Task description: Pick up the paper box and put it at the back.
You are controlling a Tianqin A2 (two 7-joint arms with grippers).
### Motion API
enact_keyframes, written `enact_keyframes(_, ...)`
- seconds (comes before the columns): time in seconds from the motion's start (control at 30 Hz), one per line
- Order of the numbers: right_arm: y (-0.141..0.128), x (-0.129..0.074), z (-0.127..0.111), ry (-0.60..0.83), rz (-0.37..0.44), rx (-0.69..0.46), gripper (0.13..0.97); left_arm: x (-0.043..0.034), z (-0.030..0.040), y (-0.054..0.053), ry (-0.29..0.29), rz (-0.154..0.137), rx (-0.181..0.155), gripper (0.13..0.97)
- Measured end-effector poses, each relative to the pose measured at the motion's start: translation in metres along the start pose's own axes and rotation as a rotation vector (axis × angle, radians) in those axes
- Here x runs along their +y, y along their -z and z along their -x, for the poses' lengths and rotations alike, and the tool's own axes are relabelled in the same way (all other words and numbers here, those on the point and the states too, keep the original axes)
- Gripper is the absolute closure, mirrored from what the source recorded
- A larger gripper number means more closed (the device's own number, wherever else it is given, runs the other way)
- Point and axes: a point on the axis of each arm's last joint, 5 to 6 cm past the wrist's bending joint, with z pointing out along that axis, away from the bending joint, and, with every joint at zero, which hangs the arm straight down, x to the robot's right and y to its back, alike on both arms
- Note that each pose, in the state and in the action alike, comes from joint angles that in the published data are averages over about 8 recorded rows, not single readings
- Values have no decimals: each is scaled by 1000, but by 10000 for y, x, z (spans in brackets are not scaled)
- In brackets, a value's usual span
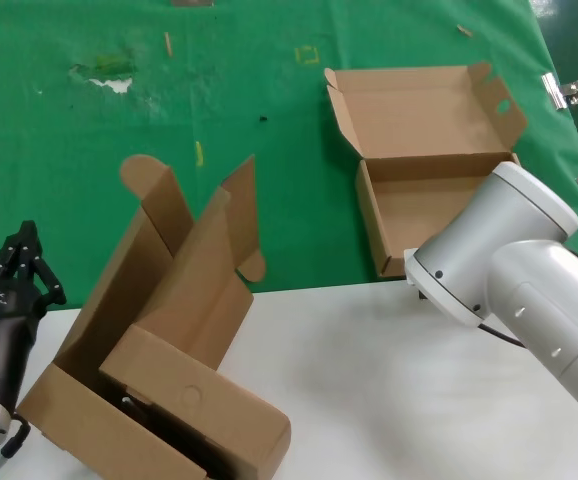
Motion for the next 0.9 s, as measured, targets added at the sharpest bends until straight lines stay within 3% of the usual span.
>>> enact_keyframes(0.27,-48,-68,-47,-25,9,22,958,0,0,0,0,0,0,957)
enact_keyframes(0.63,-63,-148,-56,-27,-15,58,895,0,0,0,0,0,0,957)
enact_keyframes(0.9,143,80,8,2,-101,37,796,0,0,0,0,0,0,957)
